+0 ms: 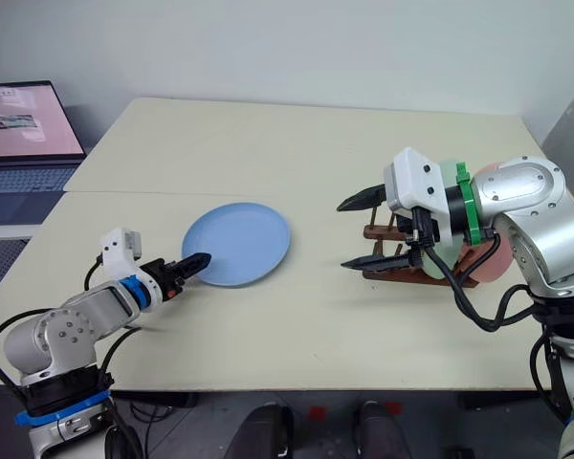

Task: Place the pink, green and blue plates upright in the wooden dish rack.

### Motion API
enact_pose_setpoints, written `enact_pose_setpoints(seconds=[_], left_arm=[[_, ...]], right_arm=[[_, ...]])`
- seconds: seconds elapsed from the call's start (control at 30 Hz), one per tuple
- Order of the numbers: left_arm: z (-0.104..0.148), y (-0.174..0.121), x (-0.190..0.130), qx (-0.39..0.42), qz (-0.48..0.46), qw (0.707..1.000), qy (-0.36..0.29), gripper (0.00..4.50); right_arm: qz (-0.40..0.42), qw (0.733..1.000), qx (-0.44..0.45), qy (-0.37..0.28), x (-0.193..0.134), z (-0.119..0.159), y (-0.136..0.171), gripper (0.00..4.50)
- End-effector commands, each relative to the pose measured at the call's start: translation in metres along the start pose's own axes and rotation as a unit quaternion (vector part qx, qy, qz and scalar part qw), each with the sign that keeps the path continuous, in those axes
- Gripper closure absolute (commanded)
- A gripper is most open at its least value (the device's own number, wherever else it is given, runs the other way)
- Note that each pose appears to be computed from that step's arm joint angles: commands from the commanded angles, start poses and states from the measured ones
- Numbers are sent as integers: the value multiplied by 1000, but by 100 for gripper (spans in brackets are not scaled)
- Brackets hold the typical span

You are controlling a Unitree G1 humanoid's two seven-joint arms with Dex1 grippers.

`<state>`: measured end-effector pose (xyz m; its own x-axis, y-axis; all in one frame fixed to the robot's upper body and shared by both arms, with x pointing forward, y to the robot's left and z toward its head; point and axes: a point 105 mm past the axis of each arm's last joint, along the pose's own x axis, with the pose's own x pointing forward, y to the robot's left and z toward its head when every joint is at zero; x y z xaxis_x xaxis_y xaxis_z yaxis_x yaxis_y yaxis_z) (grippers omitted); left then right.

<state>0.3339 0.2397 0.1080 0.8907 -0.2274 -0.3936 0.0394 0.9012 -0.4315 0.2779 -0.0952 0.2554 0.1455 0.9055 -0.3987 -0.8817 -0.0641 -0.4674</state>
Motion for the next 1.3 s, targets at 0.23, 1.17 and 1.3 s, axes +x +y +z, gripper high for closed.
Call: enact_pose_setpoints(seconds=[0.23,1.17,1.3], left_arm=[[19,-18,7,10,-16,999,-29,350],[91,-125,12,-66,-41,986,-150,450],[87,-130,11,-69,-52,986,-140,450]], right_arm=[[-27,999,-29,26,-2,0,1,41],[-205,924,-284,155,125,-46,-62,138],[-212,920,-288,158,128,-50,-64,286]])
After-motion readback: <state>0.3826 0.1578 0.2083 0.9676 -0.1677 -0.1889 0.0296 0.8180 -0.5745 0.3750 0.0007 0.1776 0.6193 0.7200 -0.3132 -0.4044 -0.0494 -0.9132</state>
